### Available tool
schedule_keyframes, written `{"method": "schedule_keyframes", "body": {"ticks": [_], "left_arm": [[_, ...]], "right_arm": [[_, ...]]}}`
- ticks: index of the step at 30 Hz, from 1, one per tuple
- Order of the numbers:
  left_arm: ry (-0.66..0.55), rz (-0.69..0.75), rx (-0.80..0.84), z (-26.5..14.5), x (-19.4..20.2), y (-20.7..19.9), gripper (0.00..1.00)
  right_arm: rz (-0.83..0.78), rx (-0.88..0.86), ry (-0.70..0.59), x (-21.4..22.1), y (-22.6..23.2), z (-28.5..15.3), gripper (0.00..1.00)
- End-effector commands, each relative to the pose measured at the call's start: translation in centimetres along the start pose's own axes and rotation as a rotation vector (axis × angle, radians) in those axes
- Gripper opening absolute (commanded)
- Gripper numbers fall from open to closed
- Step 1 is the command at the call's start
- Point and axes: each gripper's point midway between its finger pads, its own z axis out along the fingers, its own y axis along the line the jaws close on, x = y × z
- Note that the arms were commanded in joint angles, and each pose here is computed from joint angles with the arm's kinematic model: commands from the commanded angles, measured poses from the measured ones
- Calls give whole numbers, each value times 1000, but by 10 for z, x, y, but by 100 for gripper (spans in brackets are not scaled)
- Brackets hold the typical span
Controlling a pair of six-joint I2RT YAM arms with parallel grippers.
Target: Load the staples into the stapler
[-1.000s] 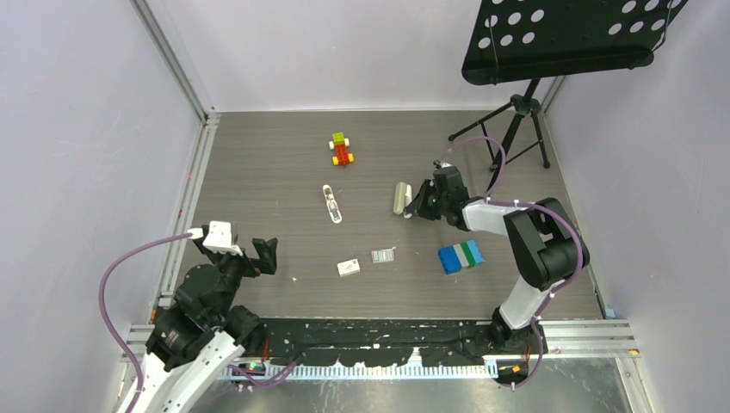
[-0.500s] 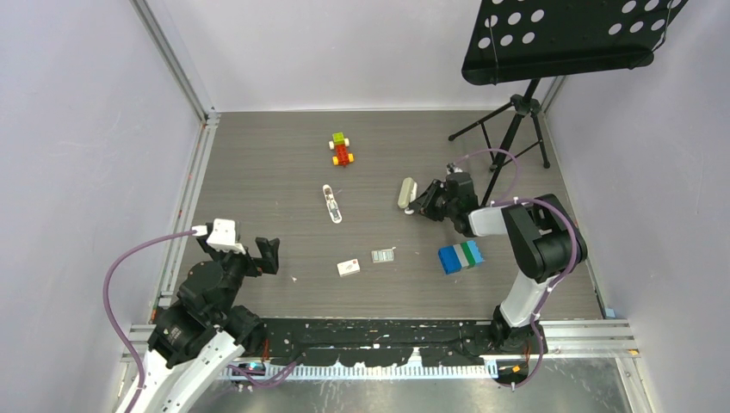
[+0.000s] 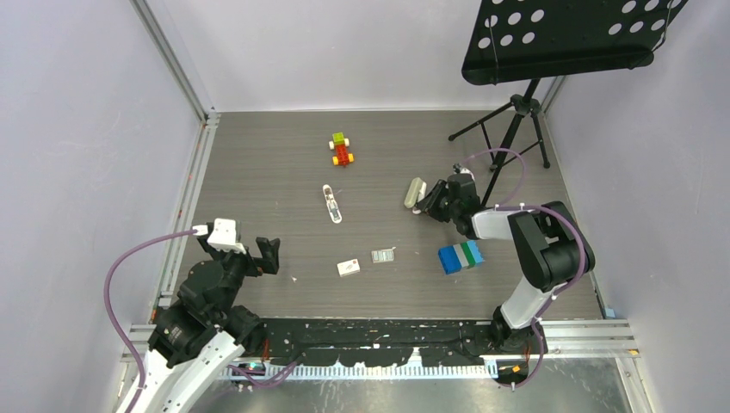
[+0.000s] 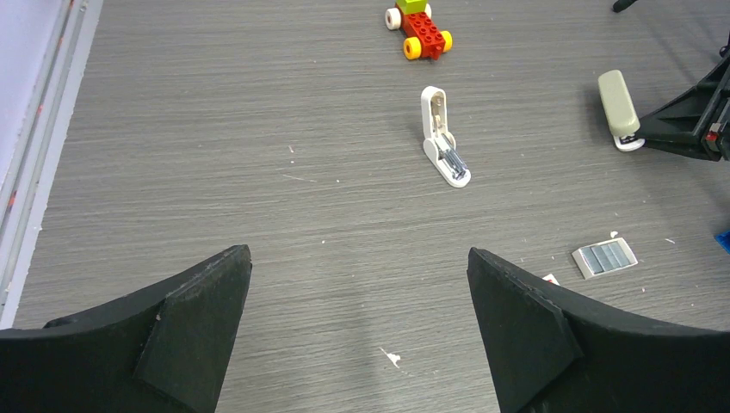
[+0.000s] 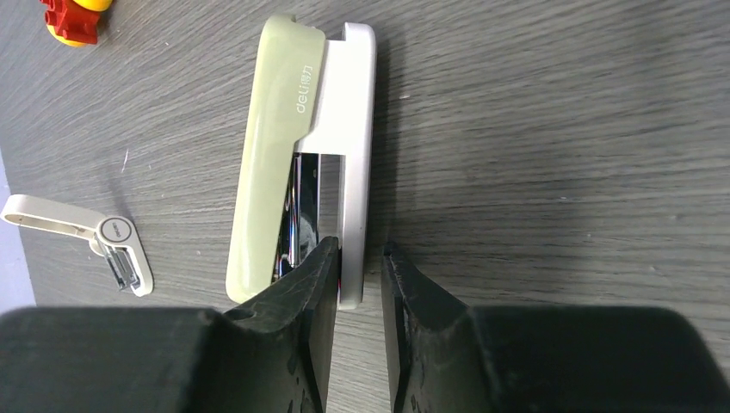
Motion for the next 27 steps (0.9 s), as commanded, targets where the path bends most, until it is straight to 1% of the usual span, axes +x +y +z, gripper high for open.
{"method": "schedule_keyframes", "body": {"ticks": [1,6,10,12,15,20,23,24,27], "left_arm": [[-29,-12,9,3,-9,-3,100],[-32,-16,11,2,-9,-3,100],[-31,-17,12,2,-9,-3,99],[-31,-17,12,1,-9,-3,99],[-31,-18,14,1,-9,-4,99],[-30,-19,14,2,-9,-4,99],[-28,-18,17,2,-9,-4,99],[-30,-19,17,2,-9,-4,99],[-29,-18,18,2,-9,-4,99]], "right_arm": [[-31,242,105,38,-65,-13,29],[8,217,104,44,-64,-10,24],[41,199,109,50,-63,-10,24],[47,202,99,49,-64,-13,25],[51,229,78,46,-68,-19,30],[40,324,32,39,-83,-33,38],[38,359,36,43,-91,-38,39],[41,357,37,44,-92,-38,37],[61,297,43,50,-85,-35,22]]}}
